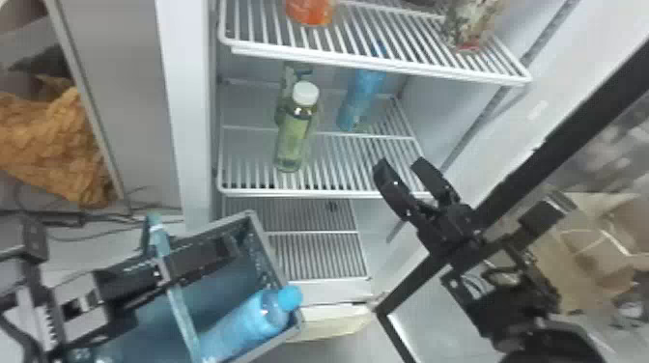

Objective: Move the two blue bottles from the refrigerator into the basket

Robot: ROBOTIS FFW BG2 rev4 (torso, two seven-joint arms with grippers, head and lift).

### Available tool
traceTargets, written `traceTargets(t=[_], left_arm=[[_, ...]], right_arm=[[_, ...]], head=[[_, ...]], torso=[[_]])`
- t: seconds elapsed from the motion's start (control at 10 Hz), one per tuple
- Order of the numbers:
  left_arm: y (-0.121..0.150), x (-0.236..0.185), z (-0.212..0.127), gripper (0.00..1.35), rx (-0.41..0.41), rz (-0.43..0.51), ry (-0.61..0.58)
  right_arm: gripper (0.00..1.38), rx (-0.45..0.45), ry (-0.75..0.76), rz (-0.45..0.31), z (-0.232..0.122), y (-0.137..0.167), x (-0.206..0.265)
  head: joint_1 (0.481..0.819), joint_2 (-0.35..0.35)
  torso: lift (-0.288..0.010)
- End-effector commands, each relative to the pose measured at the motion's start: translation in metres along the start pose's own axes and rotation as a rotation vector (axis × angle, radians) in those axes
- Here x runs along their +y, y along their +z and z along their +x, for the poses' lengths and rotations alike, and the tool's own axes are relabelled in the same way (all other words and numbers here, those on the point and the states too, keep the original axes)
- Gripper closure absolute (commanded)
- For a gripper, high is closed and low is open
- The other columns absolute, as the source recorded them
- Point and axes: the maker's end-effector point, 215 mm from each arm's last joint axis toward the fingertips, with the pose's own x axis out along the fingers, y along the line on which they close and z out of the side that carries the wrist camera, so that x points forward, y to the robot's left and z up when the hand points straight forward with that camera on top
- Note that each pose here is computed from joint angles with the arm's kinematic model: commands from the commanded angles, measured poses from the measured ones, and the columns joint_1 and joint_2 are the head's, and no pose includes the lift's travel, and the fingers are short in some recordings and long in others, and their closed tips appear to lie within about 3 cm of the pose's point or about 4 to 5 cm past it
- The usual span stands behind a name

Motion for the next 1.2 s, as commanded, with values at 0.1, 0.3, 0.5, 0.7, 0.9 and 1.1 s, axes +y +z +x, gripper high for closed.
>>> traceTargets(t=[0.1, 0.3, 0.5, 0.7, 0.9, 1.1], left_arm=[[-0.002, 0.001, 0.001, 1.19, 0.005, -0.001, 0.002], [-0.002, 0.001, 0.001, 1.19, 0.005, -0.001, 0.003], [-0.001, 0.0, 0.002, 1.19, 0.006, 0.0, 0.001], [-0.002, 0.001, 0.001, 1.19, 0.005, -0.001, 0.004], [-0.002, 0.001, 0.001, 1.19, 0.008, 0.001, 0.005], [-0.002, 0.001, 0.001, 1.19, 0.009, 0.002, 0.006]], right_arm=[[0.13, -0.023, -0.048, -0.048, 0.015, 0.005, -0.024], [0.13, -0.026, -0.078, -0.064, 0.031, 0.003, -0.031], [0.13, -0.056, -0.111, -0.082, 0.048, 0.006, -0.044], [0.13, -0.069, -0.135, -0.086, 0.065, 0.003, -0.046], [0.13, -0.066, -0.141, -0.096, 0.088, -0.005, -0.054], [0.13, -0.064, -0.176, -0.105, 0.104, -0.006, -0.063]], head=[[0.695, -0.316], [0.695, -0.326], [0.695, -0.321], [0.695, -0.318], [0.695, -0.303], [0.695, -0.29]], torso=[[-0.216], [-0.216], [-0.216], [-0.216], [-0.216], [-0.216]])
